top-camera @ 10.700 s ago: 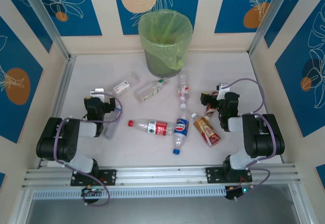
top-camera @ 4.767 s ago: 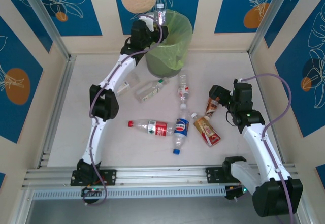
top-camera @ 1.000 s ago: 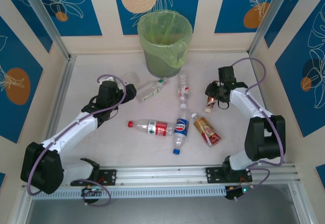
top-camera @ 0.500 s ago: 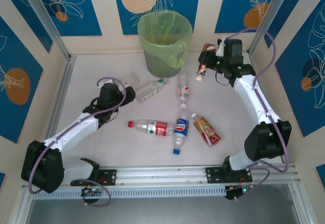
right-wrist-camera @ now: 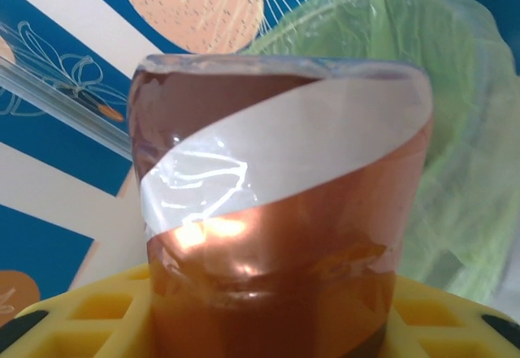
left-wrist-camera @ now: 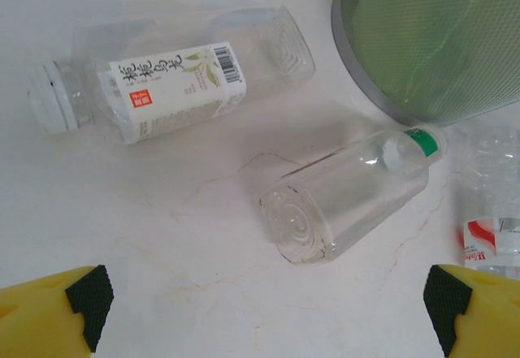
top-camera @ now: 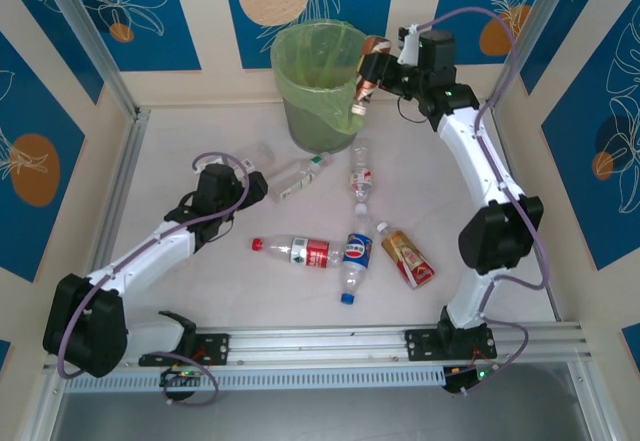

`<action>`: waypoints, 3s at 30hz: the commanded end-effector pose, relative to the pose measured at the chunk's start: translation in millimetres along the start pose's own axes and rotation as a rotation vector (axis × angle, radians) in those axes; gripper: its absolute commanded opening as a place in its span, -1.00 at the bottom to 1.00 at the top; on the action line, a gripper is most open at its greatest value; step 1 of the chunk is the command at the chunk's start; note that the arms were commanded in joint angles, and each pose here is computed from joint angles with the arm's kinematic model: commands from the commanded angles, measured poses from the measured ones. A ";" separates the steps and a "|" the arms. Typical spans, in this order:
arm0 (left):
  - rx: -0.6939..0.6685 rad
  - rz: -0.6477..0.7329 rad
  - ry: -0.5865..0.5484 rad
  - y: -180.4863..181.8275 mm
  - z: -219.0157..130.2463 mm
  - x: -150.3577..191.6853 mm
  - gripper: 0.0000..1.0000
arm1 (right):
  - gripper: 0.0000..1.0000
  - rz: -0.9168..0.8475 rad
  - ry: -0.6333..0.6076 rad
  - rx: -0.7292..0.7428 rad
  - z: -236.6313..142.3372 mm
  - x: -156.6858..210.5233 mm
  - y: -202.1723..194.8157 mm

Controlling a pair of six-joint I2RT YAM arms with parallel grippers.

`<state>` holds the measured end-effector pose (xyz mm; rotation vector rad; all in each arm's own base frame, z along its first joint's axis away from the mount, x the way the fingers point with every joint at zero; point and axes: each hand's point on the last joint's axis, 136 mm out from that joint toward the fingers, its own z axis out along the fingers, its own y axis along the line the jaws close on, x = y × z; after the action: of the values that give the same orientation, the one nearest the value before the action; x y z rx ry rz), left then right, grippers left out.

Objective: Put the plastic bottles in the bin

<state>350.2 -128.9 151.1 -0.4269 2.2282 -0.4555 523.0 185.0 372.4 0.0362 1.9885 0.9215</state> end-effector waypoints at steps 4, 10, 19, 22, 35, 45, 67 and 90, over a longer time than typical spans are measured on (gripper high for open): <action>0.005 -0.021 0.038 -0.6 3.0 9.6 0.99 | -0.17 0.027 -0.034 -0.111 41.9 -31.4 23.7; -0.007 -0.023 0.039 1.7 3.0 9.9 0.99 | -0.16 0.042 -0.060 -0.134 73.1 -48.1 20.1; -0.011 -0.027 0.055 2.5 3.4 13.0 0.99 | -0.14 -0.083 -0.088 -0.080 103.8 -37.9 -5.5; -0.021 -0.024 0.057 5.1 3.9 14.6 0.99 | -0.09 -0.148 -0.048 -0.049 109.6 -23.5 -11.3; -0.025 -0.026 0.069 5.2 6.2 16.6 0.99 | 0.04 -0.303 0.014 0.142 121.8 5.5 -38.2; -0.031 -0.024 0.077 6.8 8.3 18.9 0.99 | 0.25 -0.347 0.039 0.182 112.5 10.7 -27.7; -0.040 -0.004 0.084 5.3 10.5 16.6 0.99 | 0.45 -0.354 -0.008 0.070 72.1 -12.6 29.7; -0.120 0.584 0.279 48.6 61.4 -65.6 0.99 | 0.99 -0.340 -0.043 0.064 -54.9 21.3 58.9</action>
<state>429.7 -67.2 134.2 0.0449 2.4678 -0.0712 461.7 212.5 402.3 -0.2787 1.9499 0.6501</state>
